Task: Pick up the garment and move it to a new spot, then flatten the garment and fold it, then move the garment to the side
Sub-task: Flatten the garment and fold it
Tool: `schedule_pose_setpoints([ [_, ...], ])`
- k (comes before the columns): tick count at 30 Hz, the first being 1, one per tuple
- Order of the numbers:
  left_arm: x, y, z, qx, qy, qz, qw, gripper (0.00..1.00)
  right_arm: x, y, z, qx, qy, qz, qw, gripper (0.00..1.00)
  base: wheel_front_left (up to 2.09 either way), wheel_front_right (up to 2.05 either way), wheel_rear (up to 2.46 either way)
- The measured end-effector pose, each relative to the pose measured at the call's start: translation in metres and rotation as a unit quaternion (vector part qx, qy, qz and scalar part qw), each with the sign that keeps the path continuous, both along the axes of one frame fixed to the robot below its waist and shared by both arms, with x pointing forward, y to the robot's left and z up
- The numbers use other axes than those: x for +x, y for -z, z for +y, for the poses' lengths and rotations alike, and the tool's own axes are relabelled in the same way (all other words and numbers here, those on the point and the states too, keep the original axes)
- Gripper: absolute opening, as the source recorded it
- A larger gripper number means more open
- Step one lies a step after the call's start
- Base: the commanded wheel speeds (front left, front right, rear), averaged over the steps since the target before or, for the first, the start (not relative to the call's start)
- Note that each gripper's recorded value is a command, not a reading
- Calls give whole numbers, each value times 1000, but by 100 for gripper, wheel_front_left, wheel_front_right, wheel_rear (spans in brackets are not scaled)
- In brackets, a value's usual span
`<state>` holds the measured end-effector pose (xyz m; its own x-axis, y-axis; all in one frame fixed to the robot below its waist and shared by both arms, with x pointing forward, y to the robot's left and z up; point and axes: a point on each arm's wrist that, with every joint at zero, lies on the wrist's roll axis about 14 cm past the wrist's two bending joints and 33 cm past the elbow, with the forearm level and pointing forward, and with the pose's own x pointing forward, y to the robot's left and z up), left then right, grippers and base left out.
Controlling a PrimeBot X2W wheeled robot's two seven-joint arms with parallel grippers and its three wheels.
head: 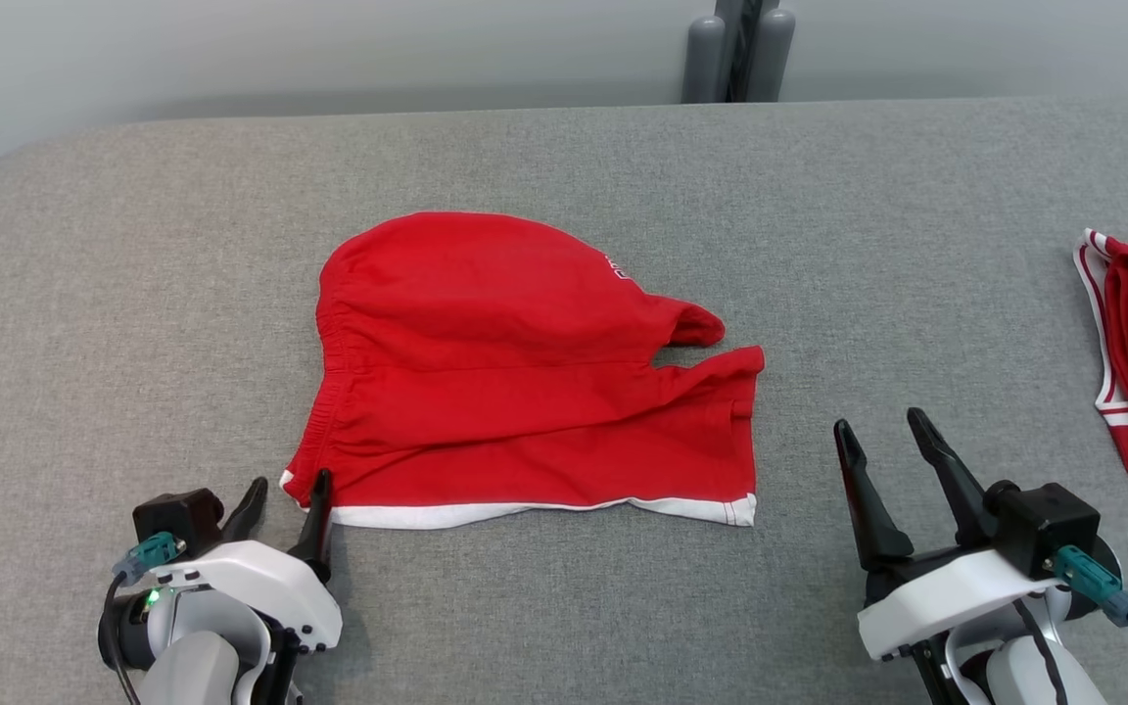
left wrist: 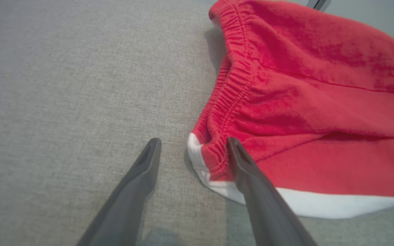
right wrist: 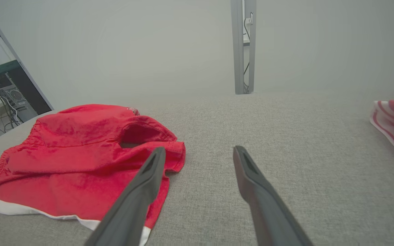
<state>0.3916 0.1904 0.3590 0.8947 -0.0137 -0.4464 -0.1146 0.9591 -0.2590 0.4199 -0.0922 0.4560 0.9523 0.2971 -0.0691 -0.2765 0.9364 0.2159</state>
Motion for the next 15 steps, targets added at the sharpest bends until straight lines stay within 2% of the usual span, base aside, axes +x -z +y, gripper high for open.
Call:
schedule_pose_setpoints([
  [1,1,0,-1,-3,2,-1,1000,63,-1,2,0,-1,0,3,1000,100,0,0,0],
  [2,2,-1,-1,-4,2,-3,1000,3,-2,3,0,-1,0,6,1000,100,0,0,0],
  [3,4,-3,-1,-9,1,-7,1000,0,-3,5,-1,-1,0,9,1000,100,0,0,0],
  [12,11,-16,2,-14,-8,-35,999,0,-18,22,15,34,-17,55,998,100,0,0,0],
  [15,11,-21,0,-14,-5,-44,999,0,-25,34,24,59,-25,91,994,100,0,0,0],
])
